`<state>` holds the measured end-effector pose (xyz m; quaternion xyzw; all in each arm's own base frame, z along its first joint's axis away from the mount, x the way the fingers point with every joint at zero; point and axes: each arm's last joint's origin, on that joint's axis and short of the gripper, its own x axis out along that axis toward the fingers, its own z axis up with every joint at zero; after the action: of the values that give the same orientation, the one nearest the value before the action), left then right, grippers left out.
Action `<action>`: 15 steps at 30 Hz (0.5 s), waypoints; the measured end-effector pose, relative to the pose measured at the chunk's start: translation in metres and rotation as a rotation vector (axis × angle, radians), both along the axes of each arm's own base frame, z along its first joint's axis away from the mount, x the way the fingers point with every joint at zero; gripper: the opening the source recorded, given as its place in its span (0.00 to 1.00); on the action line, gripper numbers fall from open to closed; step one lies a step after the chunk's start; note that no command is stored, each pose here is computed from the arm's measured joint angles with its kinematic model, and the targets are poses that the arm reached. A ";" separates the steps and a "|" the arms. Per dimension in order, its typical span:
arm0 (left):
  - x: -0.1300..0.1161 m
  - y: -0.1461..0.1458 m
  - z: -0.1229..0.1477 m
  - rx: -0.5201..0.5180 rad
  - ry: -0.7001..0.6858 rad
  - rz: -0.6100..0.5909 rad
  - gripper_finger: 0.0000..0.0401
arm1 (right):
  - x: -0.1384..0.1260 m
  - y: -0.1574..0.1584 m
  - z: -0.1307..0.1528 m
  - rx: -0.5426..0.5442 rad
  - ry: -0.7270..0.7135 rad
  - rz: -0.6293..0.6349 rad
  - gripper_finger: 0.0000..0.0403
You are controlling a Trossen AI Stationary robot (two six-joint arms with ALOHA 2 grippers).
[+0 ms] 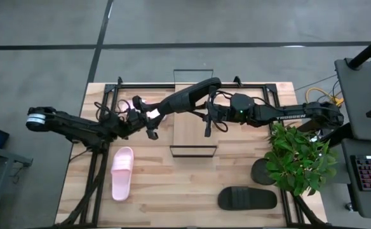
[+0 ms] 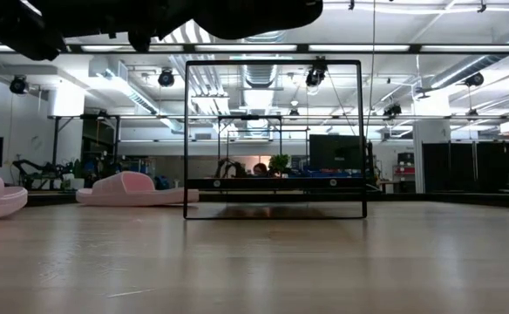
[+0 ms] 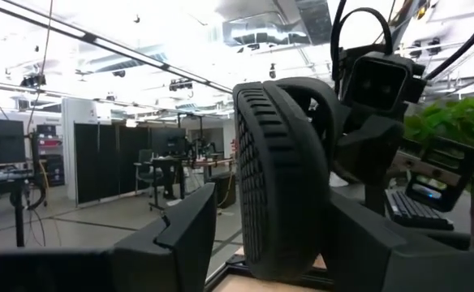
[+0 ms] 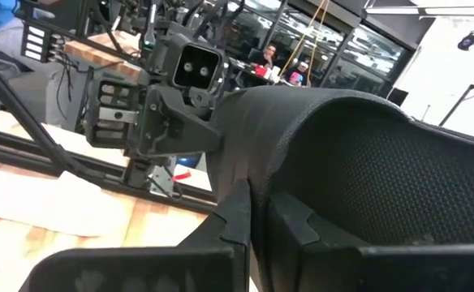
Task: Pick and place slides into the shelf
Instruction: Put the top black slides on the shelf
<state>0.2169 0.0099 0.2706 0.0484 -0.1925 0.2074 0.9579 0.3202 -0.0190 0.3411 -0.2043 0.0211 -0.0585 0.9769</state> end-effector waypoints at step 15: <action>0.011 0.000 0.011 0.054 0.027 0.017 0.05 | 0.000 0.002 -0.001 0.010 0.006 0.049 0.03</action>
<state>0.2275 0.0101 0.2811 0.0787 -0.1846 0.2095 0.9570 0.3202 -0.0174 0.3406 -0.2002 0.0191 -0.0340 0.9790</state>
